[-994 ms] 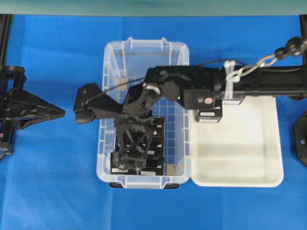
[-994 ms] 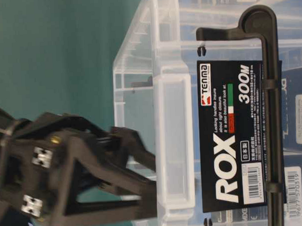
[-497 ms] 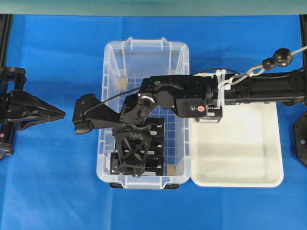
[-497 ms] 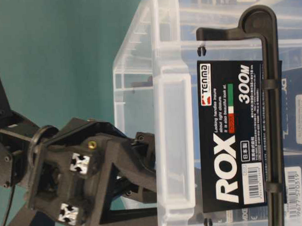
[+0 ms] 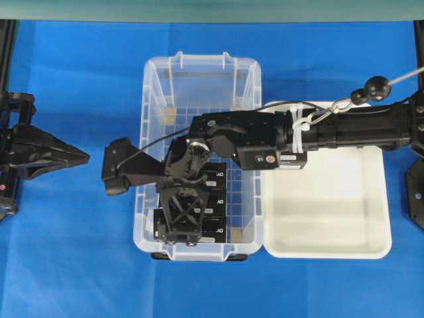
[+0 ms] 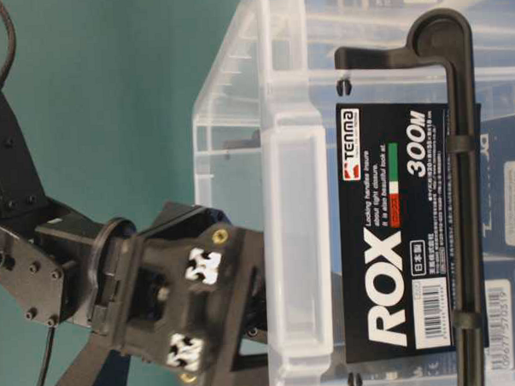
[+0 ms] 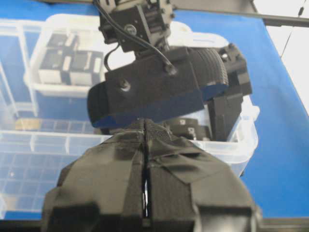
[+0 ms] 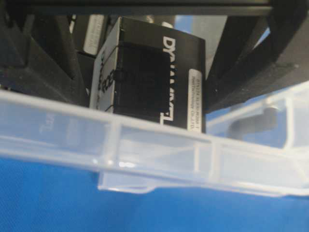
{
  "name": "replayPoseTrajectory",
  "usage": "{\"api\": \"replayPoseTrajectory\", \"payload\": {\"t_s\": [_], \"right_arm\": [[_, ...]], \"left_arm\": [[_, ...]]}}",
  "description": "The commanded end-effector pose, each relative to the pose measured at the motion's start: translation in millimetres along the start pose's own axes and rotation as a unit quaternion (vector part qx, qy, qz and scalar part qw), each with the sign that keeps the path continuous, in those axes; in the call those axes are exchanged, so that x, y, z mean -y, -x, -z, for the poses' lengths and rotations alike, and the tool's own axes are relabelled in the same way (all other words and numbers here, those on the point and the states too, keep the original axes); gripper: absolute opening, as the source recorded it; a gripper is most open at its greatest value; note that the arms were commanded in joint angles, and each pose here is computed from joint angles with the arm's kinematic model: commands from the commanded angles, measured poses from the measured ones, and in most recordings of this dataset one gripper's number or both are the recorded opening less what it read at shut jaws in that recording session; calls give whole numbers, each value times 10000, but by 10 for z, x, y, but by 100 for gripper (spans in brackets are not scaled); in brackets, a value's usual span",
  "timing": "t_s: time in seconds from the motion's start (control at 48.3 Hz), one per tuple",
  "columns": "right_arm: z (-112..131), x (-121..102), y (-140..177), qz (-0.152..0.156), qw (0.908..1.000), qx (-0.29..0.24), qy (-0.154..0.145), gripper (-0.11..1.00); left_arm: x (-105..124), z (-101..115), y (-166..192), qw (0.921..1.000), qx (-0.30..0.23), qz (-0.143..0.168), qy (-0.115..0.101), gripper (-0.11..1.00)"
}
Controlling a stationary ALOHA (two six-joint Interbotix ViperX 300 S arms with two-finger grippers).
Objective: Pick the box from inside the plastic case
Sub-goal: 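Lift the black box up out of the plastic case, then carry the held box right over the white tray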
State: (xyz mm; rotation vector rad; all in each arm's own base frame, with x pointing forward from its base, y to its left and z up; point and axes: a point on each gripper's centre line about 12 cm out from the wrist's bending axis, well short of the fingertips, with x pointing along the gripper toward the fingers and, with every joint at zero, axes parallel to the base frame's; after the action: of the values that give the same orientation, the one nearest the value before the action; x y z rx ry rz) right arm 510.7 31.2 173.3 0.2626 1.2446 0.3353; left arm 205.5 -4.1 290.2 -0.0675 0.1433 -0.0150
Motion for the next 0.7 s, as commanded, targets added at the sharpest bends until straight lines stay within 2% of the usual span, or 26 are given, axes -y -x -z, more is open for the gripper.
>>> {"api": "replayPoseTrajectory", "payload": {"t_s": [0.0,0.331,0.559,0.683], "right_arm": [[12,74,-20,105,9999,-49,11,100],[-14,236,87,343,9994,40,31,100],[-24,167,88,321,9994,57,93,99],[-35,106,113,313,9993,98,167,94]], "left_arm": [[7,-99,-2,9999,130,9,-8,-5],[4,-103,4,9999,138,2,-7,-5],[7,-106,1,9999,138,10,0,-5],[4,-100,1,9999,131,2,1,-5]]}}
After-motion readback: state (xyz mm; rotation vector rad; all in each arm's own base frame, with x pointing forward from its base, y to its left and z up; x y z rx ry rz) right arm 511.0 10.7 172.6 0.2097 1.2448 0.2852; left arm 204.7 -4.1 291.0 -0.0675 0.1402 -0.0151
